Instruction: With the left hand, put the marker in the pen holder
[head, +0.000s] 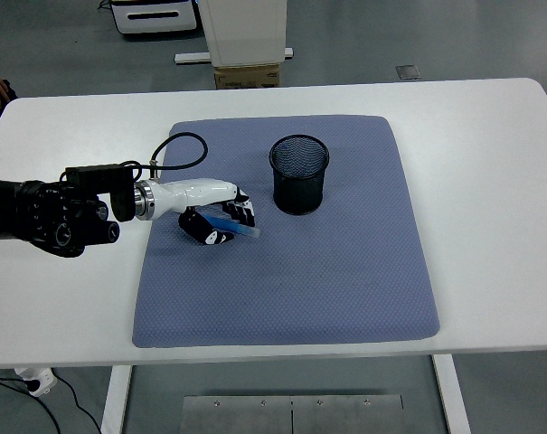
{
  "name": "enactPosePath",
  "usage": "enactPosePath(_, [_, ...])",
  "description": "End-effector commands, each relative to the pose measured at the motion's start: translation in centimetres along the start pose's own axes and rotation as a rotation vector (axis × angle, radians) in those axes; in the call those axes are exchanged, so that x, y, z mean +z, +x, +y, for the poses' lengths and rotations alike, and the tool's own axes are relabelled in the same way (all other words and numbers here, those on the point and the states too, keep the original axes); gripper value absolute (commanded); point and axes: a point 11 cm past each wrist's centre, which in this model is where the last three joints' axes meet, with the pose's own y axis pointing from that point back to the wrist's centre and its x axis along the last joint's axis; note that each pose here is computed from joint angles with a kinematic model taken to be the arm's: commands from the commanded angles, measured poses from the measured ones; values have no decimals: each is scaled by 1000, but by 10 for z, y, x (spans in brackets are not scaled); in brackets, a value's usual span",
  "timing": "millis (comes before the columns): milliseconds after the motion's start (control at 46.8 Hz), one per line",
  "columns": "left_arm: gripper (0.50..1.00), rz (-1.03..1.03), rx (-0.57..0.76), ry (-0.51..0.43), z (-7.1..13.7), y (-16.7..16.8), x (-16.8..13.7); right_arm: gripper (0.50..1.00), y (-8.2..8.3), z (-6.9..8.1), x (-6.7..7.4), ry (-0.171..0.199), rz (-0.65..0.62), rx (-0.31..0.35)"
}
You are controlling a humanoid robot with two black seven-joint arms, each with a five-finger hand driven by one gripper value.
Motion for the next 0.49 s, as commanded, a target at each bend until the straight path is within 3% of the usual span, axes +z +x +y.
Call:
enactPosePath(0, [500,1,-1,1,0,-1,0,1000,0,0,0,-1,0,0])
enactPosePath(470, [500,4,20,11,1,6,-3,1000,0,0,0,1,0,0])
